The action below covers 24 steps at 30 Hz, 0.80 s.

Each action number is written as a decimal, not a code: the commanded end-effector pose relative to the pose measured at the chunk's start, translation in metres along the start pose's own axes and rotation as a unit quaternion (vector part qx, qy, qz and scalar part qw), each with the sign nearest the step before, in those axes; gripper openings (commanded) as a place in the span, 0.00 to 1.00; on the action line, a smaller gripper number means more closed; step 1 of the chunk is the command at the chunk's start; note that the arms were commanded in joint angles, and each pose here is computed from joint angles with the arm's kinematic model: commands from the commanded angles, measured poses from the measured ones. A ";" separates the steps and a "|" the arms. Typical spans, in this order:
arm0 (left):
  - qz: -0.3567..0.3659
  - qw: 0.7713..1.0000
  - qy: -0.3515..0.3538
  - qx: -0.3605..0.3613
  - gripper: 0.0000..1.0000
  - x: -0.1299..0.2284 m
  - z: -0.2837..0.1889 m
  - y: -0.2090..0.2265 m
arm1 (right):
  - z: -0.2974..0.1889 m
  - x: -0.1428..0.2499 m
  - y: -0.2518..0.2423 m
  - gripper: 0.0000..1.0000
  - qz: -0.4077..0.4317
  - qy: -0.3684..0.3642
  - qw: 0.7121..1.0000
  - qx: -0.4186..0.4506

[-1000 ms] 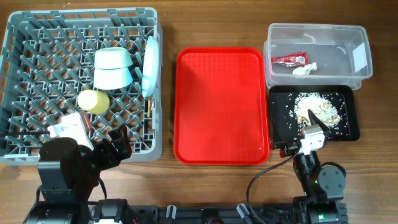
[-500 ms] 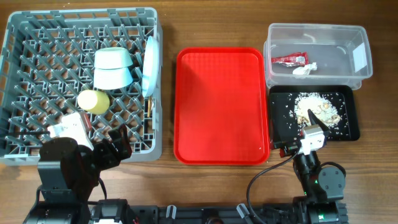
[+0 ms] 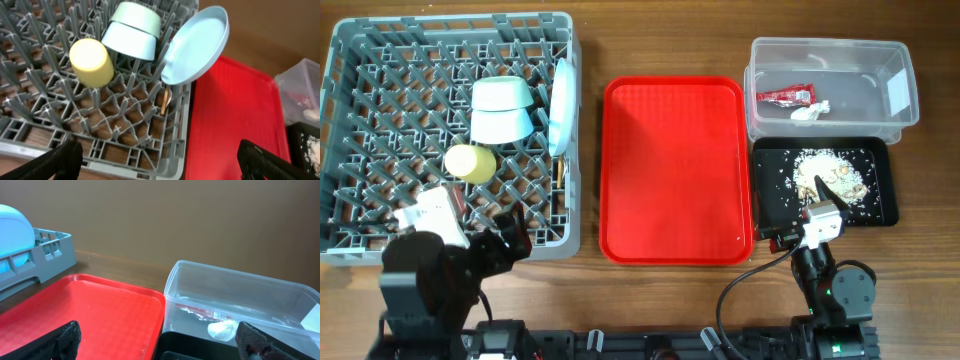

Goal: Sort waste into correct bins and load items into the dishwasher rack

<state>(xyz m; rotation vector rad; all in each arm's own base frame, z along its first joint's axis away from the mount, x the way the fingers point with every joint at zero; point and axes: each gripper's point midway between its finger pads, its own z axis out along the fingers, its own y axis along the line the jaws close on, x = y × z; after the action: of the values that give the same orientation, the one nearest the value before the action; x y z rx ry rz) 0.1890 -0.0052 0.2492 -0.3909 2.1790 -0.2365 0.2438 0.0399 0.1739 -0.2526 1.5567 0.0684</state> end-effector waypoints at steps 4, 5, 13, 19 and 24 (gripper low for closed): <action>0.000 0.998 -0.055 0.008 1.00 0.028 0.036 0.018 | -0.001 -0.004 0.001 1.00 -0.007 -0.009 1.000 -0.005; -0.001 0.998 -0.068 0.014 1.00 0.031 0.042 0.019 | -0.001 -0.004 0.001 1.00 -0.007 -0.009 1.000 -0.005; 0.009 0.973 -0.213 0.088 1.00 0.023 0.073 0.011 | -0.001 -0.004 0.001 1.00 -0.007 -0.009 1.000 -0.005; 0.022 0.953 -0.280 0.110 1.00 0.015 0.077 0.008 | -0.001 -0.004 0.001 1.00 -0.007 -0.009 1.000 -0.005; 0.079 0.945 -0.299 0.105 1.00 0.016 0.080 0.005 | -0.001 -0.004 0.001 1.00 -0.008 -0.009 1.000 -0.005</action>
<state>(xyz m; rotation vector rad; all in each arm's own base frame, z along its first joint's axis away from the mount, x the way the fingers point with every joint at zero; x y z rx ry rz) 0.2427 -0.0067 0.1965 -0.2124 1.5450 -0.2833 0.2437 0.0399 0.1746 -0.2527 1.5536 0.0678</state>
